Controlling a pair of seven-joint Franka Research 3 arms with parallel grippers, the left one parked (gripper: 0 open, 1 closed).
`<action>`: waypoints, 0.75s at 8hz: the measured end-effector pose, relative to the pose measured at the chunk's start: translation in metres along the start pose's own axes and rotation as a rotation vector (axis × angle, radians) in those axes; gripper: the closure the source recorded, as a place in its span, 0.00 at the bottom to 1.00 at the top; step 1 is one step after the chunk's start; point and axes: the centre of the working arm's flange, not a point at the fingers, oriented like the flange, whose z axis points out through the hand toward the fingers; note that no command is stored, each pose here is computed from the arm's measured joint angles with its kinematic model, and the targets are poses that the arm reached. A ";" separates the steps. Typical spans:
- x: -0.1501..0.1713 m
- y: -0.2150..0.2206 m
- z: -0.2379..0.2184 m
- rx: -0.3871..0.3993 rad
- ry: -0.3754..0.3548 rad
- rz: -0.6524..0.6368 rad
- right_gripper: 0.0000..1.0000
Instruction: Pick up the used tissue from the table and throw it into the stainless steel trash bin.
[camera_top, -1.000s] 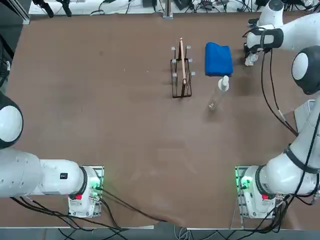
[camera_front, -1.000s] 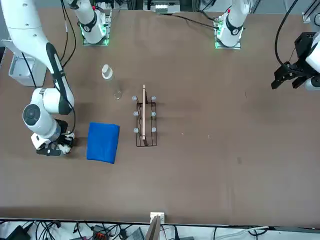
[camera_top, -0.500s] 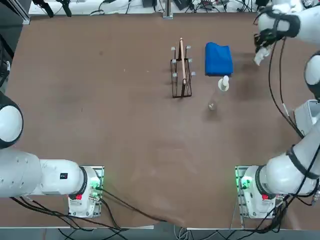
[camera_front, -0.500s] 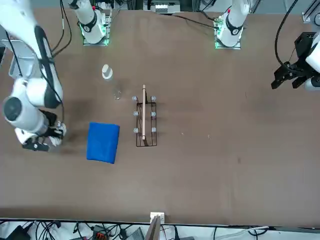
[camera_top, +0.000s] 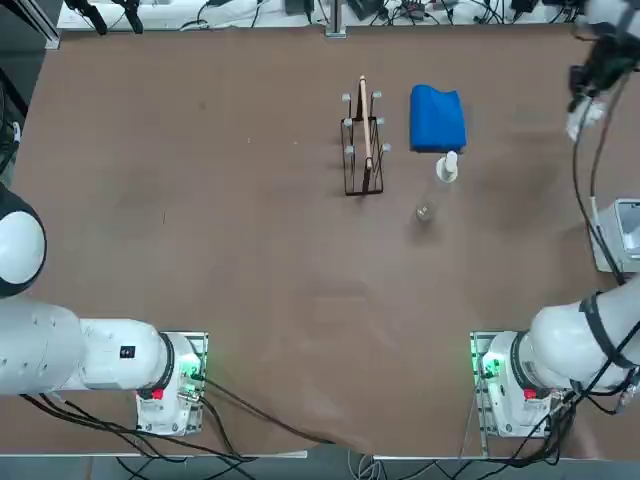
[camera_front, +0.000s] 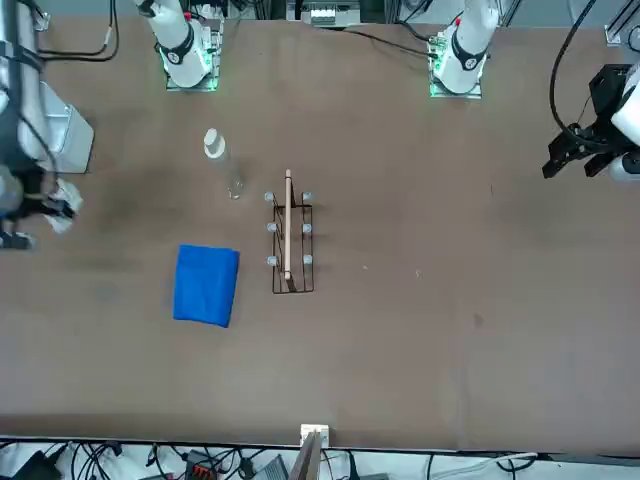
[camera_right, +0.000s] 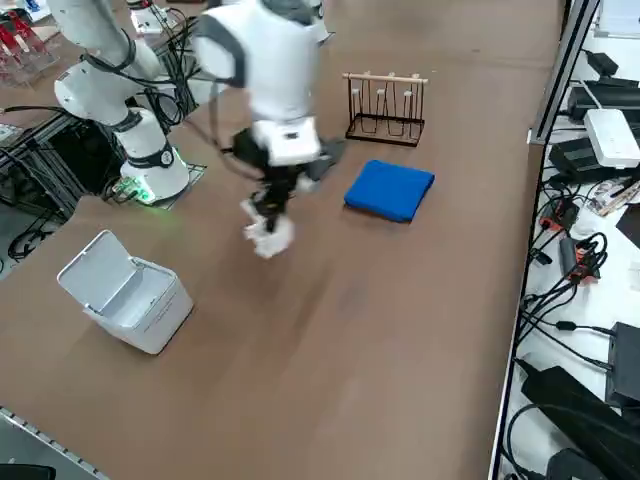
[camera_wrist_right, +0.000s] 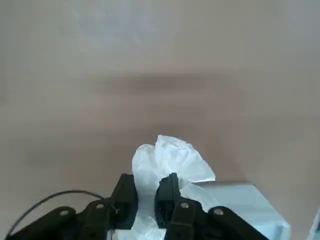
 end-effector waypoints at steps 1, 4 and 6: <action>-0.019 0.034 0.005 0.024 -0.033 -0.016 0.79; -0.073 0.122 0.031 0.094 -0.085 -0.063 0.79; -0.107 0.152 0.061 0.156 -0.135 -0.057 0.79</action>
